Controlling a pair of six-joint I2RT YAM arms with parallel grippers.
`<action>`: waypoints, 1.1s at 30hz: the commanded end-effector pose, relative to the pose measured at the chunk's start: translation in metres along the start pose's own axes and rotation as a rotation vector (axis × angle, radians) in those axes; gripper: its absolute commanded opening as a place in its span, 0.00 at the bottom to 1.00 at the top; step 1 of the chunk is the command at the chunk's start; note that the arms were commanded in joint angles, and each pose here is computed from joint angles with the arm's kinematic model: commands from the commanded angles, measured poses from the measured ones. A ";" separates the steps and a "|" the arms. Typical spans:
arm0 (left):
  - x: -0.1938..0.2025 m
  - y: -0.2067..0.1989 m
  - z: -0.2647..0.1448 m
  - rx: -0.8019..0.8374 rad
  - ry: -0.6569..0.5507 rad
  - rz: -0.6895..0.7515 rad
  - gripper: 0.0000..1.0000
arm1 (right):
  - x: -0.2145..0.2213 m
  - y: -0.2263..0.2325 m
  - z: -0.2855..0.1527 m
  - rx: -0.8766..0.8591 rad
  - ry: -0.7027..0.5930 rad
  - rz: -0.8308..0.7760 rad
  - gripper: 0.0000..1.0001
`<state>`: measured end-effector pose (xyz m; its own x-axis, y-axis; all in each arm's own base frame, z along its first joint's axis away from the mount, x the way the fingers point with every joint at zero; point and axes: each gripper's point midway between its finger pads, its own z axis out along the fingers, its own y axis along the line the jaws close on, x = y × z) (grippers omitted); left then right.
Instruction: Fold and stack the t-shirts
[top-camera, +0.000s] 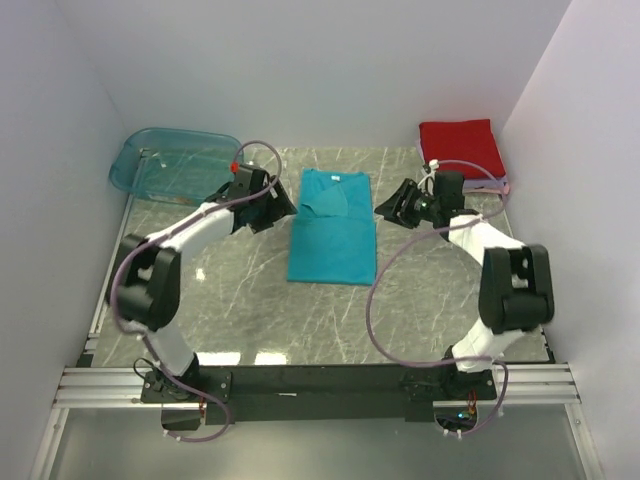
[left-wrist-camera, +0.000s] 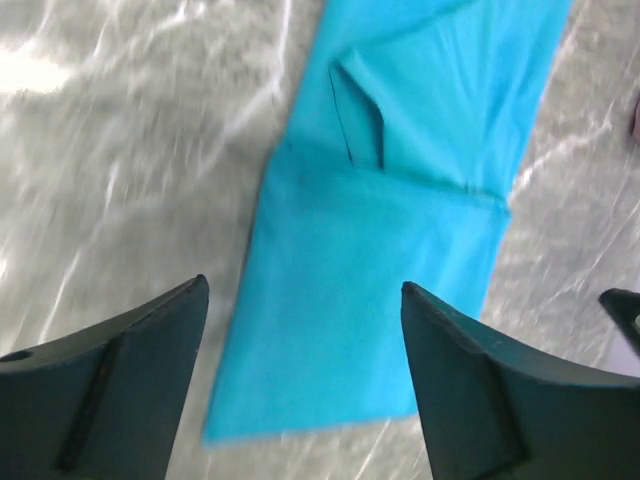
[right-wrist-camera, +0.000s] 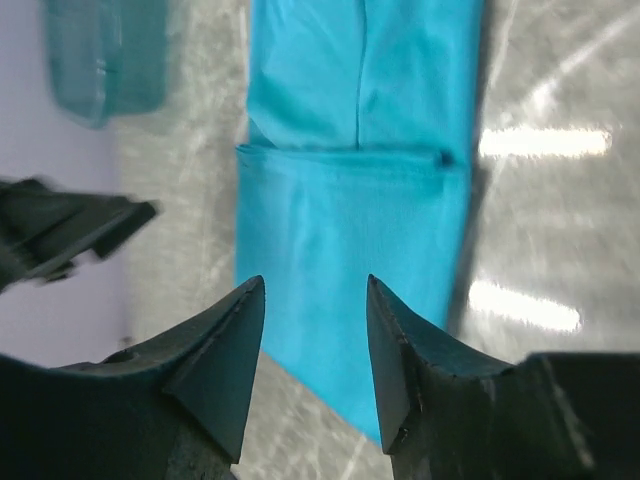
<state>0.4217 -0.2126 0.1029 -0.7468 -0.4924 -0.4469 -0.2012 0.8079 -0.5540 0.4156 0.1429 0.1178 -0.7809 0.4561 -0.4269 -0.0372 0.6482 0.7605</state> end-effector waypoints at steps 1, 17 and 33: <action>0.027 0.019 -0.037 -0.142 0.001 0.089 0.84 | 0.034 -0.024 -0.028 0.225 0.045 -0.078 0.53; 0.121 0.046 -0.042 -0.287 0.189 0.242 0.62 | 0.138 -0.040 -0.057 0.509 0.213 -0.212 0.54; 0.160 0.061 -0.025 -0.382 0.307 0.296 0.49 | 0.151 -0.043 -0.043 0.599 0.260 -0.244 0.52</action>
<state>0.2800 -0.2330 0.0210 -0.9349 -0.1694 -0.3119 -0.1292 0.9809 -0.1453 0.2613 0.1575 0.0356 -0.9333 0.1288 -0.3353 0.0429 0.9668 0.2519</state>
